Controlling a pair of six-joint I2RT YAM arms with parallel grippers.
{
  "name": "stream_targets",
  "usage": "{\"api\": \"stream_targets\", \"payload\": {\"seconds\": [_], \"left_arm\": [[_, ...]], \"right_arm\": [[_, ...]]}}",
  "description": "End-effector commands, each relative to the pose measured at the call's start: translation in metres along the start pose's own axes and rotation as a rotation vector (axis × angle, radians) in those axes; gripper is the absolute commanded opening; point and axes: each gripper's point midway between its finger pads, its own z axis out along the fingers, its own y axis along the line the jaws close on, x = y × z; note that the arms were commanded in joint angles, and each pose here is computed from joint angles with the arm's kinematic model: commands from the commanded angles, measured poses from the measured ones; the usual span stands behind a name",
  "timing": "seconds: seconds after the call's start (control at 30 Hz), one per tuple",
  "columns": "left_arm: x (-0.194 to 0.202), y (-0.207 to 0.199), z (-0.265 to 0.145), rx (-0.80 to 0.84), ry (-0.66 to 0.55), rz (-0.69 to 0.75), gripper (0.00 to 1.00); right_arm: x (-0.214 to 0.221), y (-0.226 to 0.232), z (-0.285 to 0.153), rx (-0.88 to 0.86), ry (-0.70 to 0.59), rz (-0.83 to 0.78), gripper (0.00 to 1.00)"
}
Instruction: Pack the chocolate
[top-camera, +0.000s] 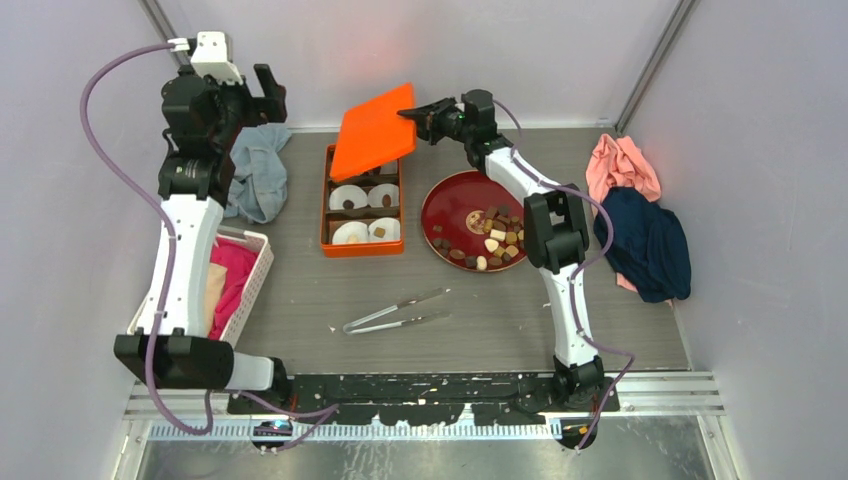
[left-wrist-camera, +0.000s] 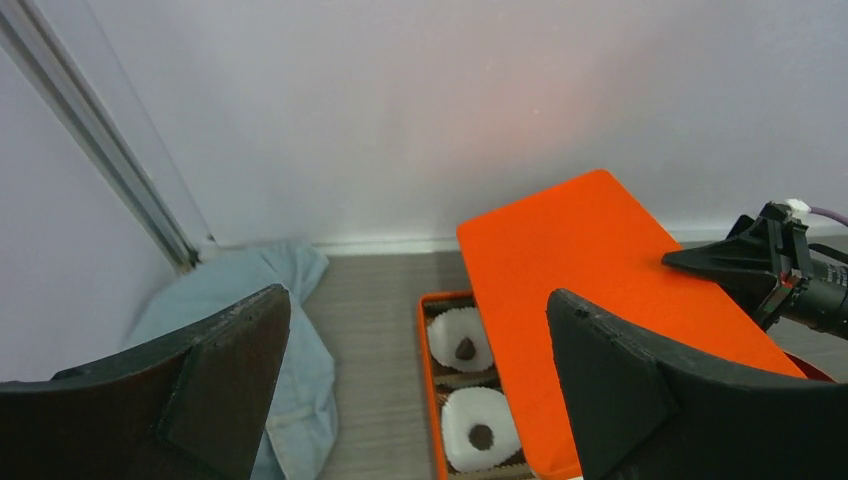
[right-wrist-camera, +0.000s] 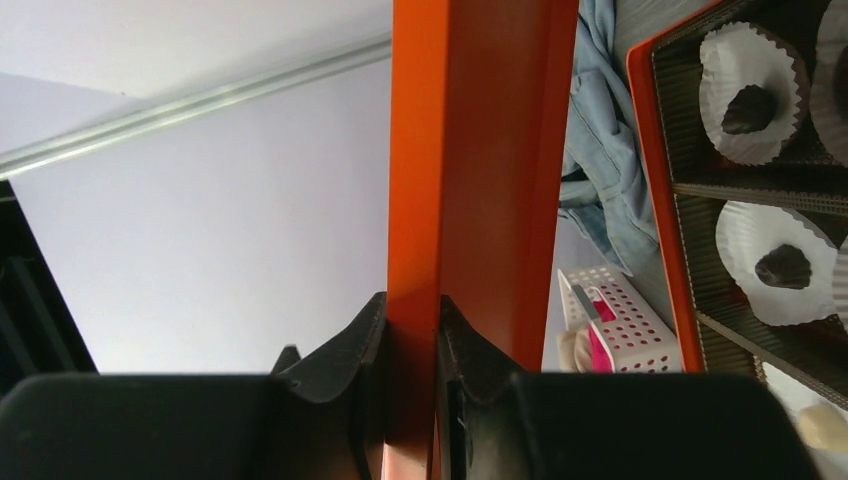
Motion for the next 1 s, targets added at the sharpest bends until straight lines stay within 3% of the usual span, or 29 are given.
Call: {"api": "stream_targets", "payload": {"seconds": [0.0, 0.13, 0.33, 0.57, 0.77, 0.97], "left_arm": [[0.032, 0.015, 0.012, -0.012, 0.135, -0.199, 0.99], [0.055, 0.015, 0.03, 0.055, 0.242, -0.353, 0.97], [0.089, -0.009, 0.041, 0.203, 0.502, -0.668, 0.94], [0.116, -0.046, 0.027, 0.354, 0.627, -1.026, 0.92], [0.162, -0.054, 0.014, 0.333, 0.734, -1.091, 0.91], [0.173, -0.073, 0.026, 0.454, 0.719, -1.219, 0.9]], "right_arm": [[0.057, 0.108, -0.041, -0.251, 0.123, -0.232, 0.01], [0.063, 0.11, -0.046, -0.248, 0.144, -0.28, 0.01], [0.069, 0.11, -0.05, -0.256, 0.172, -0.361, 0.01], [0.067, 0.1, -0.048, -0.246, 0.181, -0.414, 0.01], [0.068, 0.099, -0.047, -0.259, 0.184, -0.414, 0.01], [0.076, 0.093, -0.04, -0.266, 0.205, -0.39, 0.01]]}}
